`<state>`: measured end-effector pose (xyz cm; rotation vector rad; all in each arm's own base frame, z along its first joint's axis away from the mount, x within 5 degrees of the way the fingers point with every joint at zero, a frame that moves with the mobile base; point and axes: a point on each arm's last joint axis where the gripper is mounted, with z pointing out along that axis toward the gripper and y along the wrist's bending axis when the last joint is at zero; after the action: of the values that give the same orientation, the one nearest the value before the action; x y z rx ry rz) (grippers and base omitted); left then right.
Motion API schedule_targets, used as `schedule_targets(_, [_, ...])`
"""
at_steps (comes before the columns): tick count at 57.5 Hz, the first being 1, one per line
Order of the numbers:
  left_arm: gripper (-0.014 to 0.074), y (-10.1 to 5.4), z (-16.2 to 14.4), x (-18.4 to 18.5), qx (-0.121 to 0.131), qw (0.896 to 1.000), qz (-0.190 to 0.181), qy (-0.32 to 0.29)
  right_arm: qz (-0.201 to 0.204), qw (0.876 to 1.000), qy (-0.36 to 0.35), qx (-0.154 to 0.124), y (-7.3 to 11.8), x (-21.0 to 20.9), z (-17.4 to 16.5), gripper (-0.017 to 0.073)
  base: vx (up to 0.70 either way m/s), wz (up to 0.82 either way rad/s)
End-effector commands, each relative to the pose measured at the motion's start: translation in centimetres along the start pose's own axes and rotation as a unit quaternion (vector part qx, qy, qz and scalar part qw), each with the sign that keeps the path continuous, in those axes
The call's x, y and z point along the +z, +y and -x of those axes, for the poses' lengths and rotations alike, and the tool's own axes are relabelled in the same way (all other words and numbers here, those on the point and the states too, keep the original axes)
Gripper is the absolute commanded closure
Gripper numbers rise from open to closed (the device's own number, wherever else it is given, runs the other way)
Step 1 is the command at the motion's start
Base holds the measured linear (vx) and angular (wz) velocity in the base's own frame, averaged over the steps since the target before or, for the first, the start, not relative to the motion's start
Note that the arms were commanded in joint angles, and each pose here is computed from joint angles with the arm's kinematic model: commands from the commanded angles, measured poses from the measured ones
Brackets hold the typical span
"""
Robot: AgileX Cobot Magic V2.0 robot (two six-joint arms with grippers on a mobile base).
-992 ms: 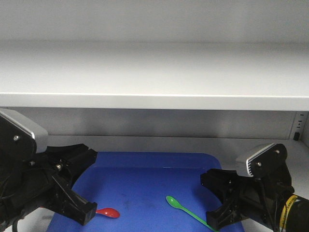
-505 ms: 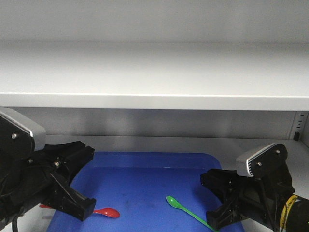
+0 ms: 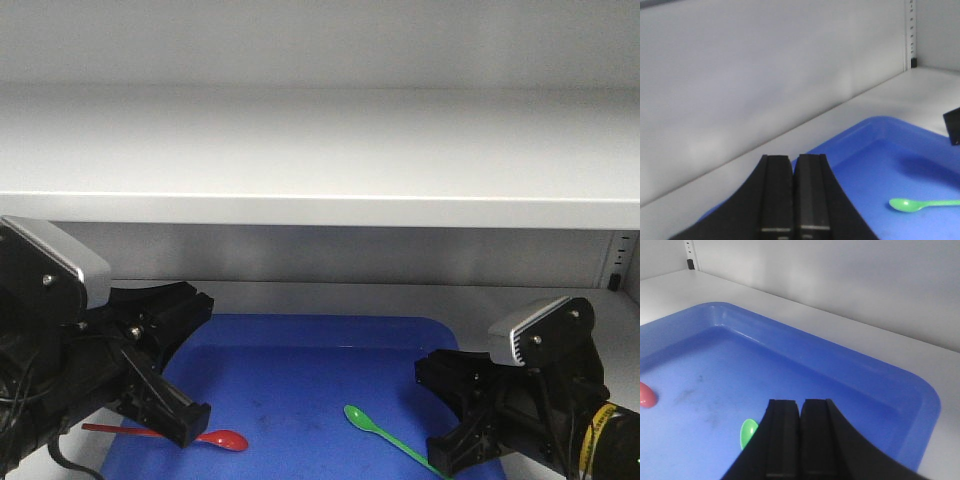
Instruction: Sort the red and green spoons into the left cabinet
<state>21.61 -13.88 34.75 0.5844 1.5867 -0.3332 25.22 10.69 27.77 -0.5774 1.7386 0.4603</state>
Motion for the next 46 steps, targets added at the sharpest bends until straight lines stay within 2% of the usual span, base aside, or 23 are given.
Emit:
schedule_targets(1, [0.0600, 0.6, 2.2, -0.5, -0.011, 0.998, 0.009, -0.056, 0.014, 0.999, -0.048, -0.005, 0.3, -0.5, 2.0, 0.0564, 0.00, 0.00])
schedule_targets(4, [0.0600, 0.9, 2.0, -0.5, -0.012, 0.999, 0.014, -0.050, 0.014, 0.999, -0.048, -0.005, 0.3, -0.5, 2.0, 0.0564, 0.00, 0.00])
schedule_targets(11, [0.0600, 1.9, 2.1, -2.1, 0.006, 0.998, 0.038, -0.047, 0.015, 0.999, -0.049, -0.005, 0.3, -0.5, 2.0, 0.0564, 0.00, 0.00])
schedule_targets(17, [0.0600, 3.2, 1.8, -4.8, 0.002, 0.995, 0.075, -0.058, 0.014, 0.999, -0.048, -0.005, 0.3, -0.5, 2.0, 0.0564, 0.00, 0.00])
schedule_targets(24, [0.0600, 3.7, 0.9, -8.2, 0.005, 0.991, 0.110, -0.076, 0.014, 0.999, -0.048, -0.005, 0.3, -0.5, 2.0, 0.0564, 0.00, 0.00])
schedule_targets(28, [0.0600, 3.6, 0.2, -10.6, 0.005, 0.988, 0.127, -0.092, 0.014, 0.999, -0.048, -0.005, 0.3, -0.5, 2.0, 0.0564, 0.00, 0.00])
schedule_targets(33, [0.0600, 3.2, -1.7, -13.2, -0.012, 0.983, 0.149, -0.106, 0.014, 0.999, -0.048, -0.005, 0.3, -0.5, 2.0, 0.0564, 0.00, 0.00])
schedule_targets(42, [0.0600, 2.0, -7.2, -16.8, -0.045, 0.975, 0.183, -0.117, 0.014, 0.999, -0.048, -0.005, 0.3, -0.5, 2.0, 0.0564, 0.00, 0.00])
schedule_targets(46, [0.0600, 1.3, -9.5, -17.8, -0.051, 0.973, 0.190, -0.122, 0.014, 0.999, -0.048, -0.005, 0.3, -0.5, 2.0, 0.0564, 0.00, 0.00])
